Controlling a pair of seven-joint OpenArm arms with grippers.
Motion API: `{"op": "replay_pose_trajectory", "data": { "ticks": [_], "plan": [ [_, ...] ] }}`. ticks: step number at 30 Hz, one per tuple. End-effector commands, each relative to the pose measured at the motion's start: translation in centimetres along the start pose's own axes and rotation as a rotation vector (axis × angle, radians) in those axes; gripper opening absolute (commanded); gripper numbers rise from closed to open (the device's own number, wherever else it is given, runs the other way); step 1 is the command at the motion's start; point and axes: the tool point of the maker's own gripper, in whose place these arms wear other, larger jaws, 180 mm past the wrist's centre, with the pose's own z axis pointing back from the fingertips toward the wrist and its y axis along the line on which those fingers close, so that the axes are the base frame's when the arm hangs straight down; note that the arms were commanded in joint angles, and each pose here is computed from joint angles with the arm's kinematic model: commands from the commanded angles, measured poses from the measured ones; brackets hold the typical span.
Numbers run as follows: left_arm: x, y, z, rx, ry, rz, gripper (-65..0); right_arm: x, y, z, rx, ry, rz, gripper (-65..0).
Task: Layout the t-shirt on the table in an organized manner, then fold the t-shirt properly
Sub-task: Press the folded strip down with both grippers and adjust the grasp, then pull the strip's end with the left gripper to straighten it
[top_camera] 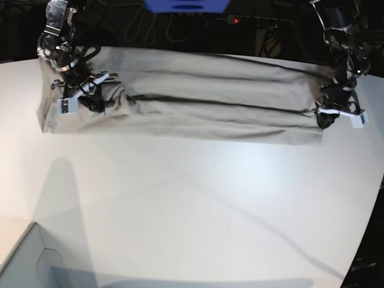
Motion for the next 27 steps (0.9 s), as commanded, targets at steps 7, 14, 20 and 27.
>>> {"op": "replay_pose_trajectory", "data": {
  "ticks": [7,14,20,27],
  "plan": [
    [-0.2,0.2,-0.3,0.007,0.069,-0.04,-64.9,1.3,-0.2,0.1,0.0,-0.046,0.005,-65.0],
    [4.6,-3.7,2.6,-0.062,-0.089,-0.173,-64.8,1.5,-0.2,0.0,0.002,-0.05,0.006,-65.0],
    [2.9,-10.4,5.4,-0.184,-0.132,-0.222,-64.8,1.6,-0.2,-0.1,0.003,-0.053,0.007,-65.0],
    [-2.0,-18.7,6.7,-0.382,-0.062,-0.242,-64.8,1.7,-0.1,-0.1,0.005,-0.055,0.006,-65.0]
  ]
}}
